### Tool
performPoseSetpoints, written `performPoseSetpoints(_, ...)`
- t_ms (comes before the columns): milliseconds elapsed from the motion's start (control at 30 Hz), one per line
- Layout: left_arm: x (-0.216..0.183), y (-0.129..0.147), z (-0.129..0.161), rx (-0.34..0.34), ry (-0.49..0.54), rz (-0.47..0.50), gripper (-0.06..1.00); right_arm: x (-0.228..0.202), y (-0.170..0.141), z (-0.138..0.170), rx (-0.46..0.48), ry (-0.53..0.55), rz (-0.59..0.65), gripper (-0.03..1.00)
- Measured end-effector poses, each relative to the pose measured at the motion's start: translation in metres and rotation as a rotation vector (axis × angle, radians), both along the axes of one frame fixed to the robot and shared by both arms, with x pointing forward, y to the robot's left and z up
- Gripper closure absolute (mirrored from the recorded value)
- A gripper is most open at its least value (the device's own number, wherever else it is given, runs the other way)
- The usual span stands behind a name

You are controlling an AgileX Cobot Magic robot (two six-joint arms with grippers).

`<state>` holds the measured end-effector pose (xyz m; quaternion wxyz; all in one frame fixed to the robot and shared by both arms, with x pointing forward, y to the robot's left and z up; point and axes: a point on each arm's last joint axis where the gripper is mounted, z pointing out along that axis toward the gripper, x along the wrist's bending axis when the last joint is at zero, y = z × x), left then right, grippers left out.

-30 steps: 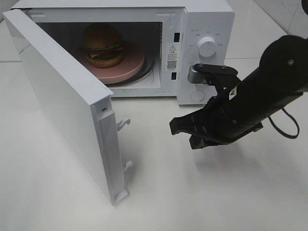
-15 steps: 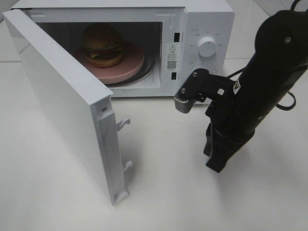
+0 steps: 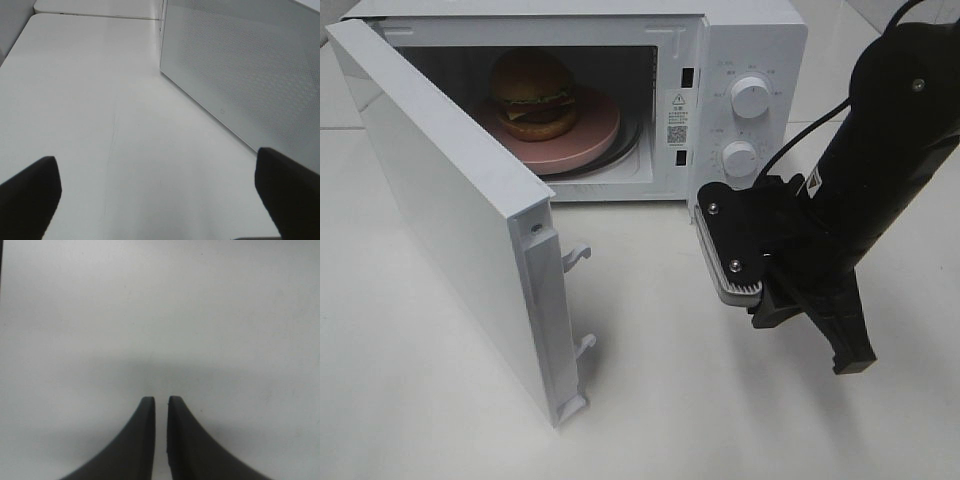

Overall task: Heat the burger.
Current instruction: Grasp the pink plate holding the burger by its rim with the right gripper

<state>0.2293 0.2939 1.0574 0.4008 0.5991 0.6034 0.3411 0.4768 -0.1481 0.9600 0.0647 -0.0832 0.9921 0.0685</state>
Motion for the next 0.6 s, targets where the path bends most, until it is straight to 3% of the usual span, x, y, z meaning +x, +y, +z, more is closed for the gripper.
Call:
performPoseSetpoints(433,0.000,0.000,0.000,0.000,0.000,0.000,-0.05,0.017,0.000,0.008,-0.045,-0.175,0.126,0.79)
performPoseSetpoints(600,0.000,0.000,0.000,0.000,0.000,0.000,-0.05,0.030,0.005,0.022,-0.034,-0.277,0.163,0.68)
